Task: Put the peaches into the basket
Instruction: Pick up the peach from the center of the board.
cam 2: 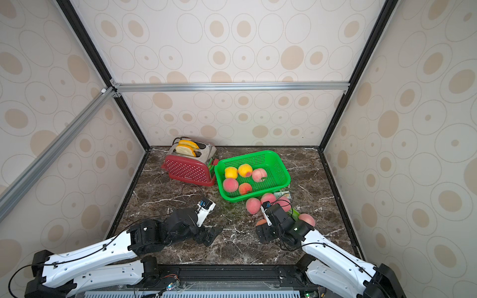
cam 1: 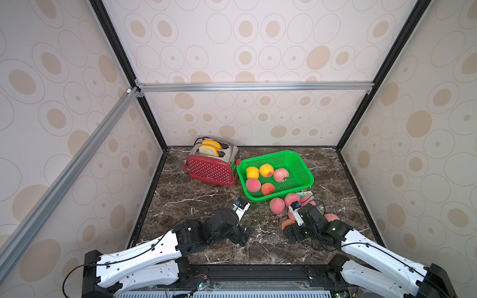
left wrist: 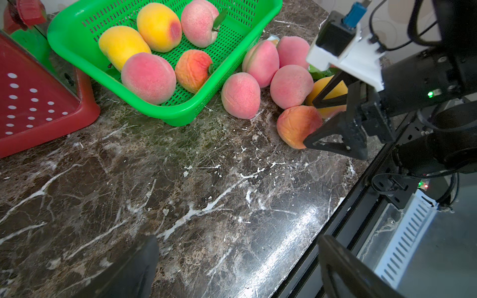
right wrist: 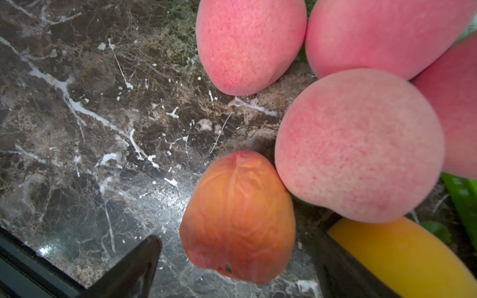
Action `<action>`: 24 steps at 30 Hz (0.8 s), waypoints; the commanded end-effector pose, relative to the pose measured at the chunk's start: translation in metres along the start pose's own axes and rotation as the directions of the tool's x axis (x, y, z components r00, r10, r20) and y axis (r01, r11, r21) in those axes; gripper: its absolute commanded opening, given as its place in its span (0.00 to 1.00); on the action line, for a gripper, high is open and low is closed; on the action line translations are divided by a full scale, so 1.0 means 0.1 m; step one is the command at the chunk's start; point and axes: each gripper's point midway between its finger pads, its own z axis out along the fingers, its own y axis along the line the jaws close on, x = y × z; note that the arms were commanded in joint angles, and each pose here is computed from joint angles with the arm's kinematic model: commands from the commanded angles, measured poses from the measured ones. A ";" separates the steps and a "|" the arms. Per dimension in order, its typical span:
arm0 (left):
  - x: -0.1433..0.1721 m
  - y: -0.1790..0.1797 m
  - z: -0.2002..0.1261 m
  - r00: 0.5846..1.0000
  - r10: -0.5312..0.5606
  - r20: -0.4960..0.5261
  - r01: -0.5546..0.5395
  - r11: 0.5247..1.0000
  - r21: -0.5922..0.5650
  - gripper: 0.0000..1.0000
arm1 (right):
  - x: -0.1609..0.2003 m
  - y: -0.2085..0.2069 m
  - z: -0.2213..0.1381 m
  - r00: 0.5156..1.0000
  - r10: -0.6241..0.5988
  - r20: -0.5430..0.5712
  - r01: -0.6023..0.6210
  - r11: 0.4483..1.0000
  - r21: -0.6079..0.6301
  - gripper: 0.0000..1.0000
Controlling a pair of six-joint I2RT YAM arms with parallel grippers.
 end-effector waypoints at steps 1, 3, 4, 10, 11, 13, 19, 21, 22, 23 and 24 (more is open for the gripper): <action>-0.10 -0.07 -0.07 0.999 0.013 0.050 -0.014 0.999 0.033 0.99 | 0.00 0.03 0.04 1.000 0.011 0.008 -0.011 1.000 -0.012 0.92; -0.08 -0.06 -0.05 0.999 0.010 0.047 -0.012 0.999 0.031 0.99 | 0.00 0.03 0.04 1.000 0.013 0.008 -0.013 1.000 -0.012 0.90; -0.08 -0.06 -0.04 0.999 0.010 0.046 -0.011 1.000 0.028 0.99 | 0.00 0.03 0.04 1.000 0.015 0.010 -0.015 1.000 -0.013 0.89; -0.09 0.01 -0.03 0.998 0.012 0.054 -0.012 1.000 -0.012 0.99 | 0.03 0.02 0.06 1.000 0.025 0.014 -0.025 1.000 -0.016 0.86; -0.10 0.01 -0.04 0.998 0.011 0.059 -0.010 1.000 -0.013 0.99 | 0.05 0.03 0.07 1.000 0.026 0.007 -0.025 1.000 -0.017 0.86; -0.11 0.02 -0.05 0.998 0.010 0.066 -0.009 1.000 -0.017 0.98 | 0.05 0.03 0.08 1.000 0.029 0.006 -0.029 0.999 -0.020 0.86; -0.11 0.05 -0.05 0.997 0.001 0.073 0.001 1.000 -0.027 0.99 | 0.05 0.04 0.07 1.000 0.028 0.012 -0.028 0.999 -0.026 0.79; -0.09 0.05 -0.03 0.998 -0.002 0.068 0.004 1.000 -0.029 0.98 | 0.05 0.04 0.06 0.999 0.028 0.015 -0.028 0.999 -0.025 0.77; -0.08 0.05 -0.03 0.998 -0.002 0.067 0.004 1.000 -0.029 0.99 | 0.04 0.04 0.05 0.999 0.030 0.018 -0.029 0.999 -0.023 0.76; -0.08 0.05 -0.03 0.998 -0.003 0.067 0.005 1.000 -0.029 0.98 | 0.05 0.04 0.05 0.999 0.030 0.018 -0.030 0.999 -0.022 0.74; -0.09 0.05 -0.03 0.998 -0.003 0.068 0.005 1.000 -0.031 0.98 | 0.05 0.03 0.06 0.999 0.032 0.020 -0.031 0.999 -0.021 0.73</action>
